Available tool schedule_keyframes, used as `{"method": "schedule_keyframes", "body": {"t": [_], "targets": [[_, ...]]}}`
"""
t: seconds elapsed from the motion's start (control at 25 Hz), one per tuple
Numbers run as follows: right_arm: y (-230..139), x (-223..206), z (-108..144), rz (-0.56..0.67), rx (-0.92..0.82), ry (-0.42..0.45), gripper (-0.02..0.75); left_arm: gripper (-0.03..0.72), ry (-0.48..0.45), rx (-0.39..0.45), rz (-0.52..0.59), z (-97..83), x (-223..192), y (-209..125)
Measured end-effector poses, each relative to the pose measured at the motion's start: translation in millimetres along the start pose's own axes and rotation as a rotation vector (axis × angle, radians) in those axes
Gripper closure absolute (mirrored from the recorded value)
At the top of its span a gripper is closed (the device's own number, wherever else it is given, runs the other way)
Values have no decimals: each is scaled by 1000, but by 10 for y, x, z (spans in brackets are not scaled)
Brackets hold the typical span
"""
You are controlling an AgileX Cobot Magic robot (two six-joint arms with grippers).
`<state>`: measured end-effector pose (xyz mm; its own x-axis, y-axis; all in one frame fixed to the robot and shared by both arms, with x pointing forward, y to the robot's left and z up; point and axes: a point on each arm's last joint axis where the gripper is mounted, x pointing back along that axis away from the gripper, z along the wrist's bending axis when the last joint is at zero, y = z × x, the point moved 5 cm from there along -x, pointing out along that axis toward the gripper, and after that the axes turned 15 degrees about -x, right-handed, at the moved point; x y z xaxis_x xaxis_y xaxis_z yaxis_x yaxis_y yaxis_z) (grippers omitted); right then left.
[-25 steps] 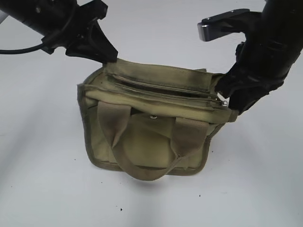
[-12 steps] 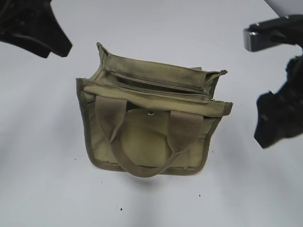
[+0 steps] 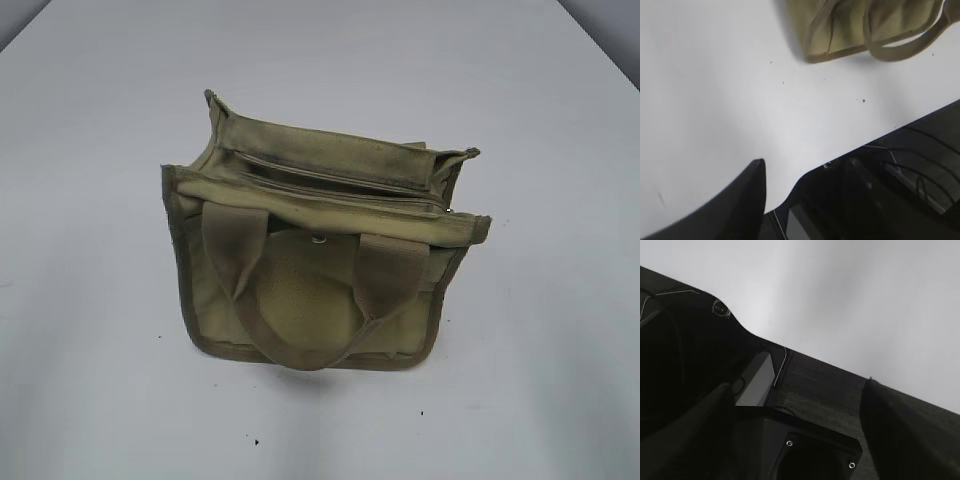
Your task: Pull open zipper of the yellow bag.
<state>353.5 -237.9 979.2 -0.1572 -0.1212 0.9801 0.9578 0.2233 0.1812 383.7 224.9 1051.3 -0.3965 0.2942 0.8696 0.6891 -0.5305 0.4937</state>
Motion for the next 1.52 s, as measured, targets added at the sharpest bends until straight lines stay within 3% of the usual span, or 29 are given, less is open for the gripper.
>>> {"method": "schedule_keyframes", "body": {"t": [0.28,0.56,1.0,1.52], "targets": [[-304,79,-63,-269,6,55,150,300,140,-54,-232,-93,176,-724],[-383,217,-73,-399,11,83,153,305,194,-72,-424,-177,320,-1004],[-388,226,-68,-407,10,89,153,306,205,-75,-453,-183,354,-1029],[-409,238,64,-390,-18,192,153,306,205,-75,-452,-183,352,-1030]]}}
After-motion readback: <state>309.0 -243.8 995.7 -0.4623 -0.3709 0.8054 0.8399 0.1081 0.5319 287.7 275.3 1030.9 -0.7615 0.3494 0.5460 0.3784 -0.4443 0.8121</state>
